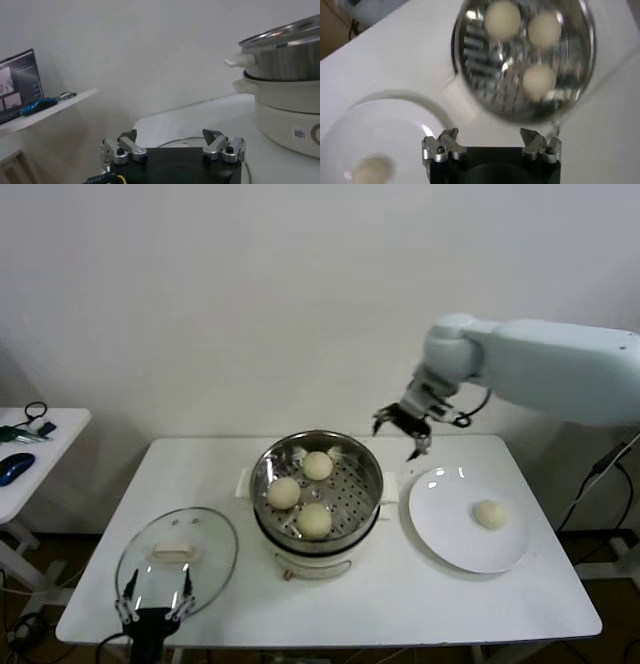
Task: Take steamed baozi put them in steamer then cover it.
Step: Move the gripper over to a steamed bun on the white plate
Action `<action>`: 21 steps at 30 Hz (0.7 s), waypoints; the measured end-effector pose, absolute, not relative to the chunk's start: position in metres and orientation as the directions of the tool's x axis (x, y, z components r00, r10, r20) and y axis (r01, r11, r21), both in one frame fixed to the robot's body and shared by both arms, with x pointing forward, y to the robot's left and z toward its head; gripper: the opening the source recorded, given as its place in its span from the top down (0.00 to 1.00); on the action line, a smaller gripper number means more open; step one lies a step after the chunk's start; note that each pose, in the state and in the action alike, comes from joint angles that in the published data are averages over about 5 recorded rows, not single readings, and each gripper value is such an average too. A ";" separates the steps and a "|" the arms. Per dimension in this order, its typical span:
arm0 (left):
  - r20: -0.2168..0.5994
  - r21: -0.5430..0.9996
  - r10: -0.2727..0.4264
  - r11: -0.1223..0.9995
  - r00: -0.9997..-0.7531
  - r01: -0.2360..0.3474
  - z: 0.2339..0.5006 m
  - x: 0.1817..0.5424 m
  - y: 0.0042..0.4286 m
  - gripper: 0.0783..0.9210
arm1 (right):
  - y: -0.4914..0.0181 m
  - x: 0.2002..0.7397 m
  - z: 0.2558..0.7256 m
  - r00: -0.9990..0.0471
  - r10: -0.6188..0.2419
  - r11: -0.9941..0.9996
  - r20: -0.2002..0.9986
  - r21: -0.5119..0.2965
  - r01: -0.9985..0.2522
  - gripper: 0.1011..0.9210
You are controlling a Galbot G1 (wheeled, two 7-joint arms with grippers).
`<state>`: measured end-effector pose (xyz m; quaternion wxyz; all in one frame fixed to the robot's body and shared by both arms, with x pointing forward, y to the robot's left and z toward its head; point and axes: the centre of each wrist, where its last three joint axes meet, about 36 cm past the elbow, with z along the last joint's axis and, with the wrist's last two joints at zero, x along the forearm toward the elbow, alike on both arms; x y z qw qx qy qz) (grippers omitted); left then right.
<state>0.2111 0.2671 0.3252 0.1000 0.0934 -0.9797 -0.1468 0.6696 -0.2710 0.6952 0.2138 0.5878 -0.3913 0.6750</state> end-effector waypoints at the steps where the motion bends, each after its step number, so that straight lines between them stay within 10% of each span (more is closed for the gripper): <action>1: 0.169 0.305 -0.212 0.940 -0.963 -0.153 0.325 0.212 0.267 0.12 | -0.289 0.672 0.691 -0.222 -0.164 -0.564 0.961 -0.276 -0.778 0.12; 21: 0.189 0.308 -0.221 0.938 -0.957 -0.156 0.316 0.212 0.270 0.12 | -0.457 0.653 0.532 -0.146 -0.046 -0.113 0.988 -0.150 -0.982 0.12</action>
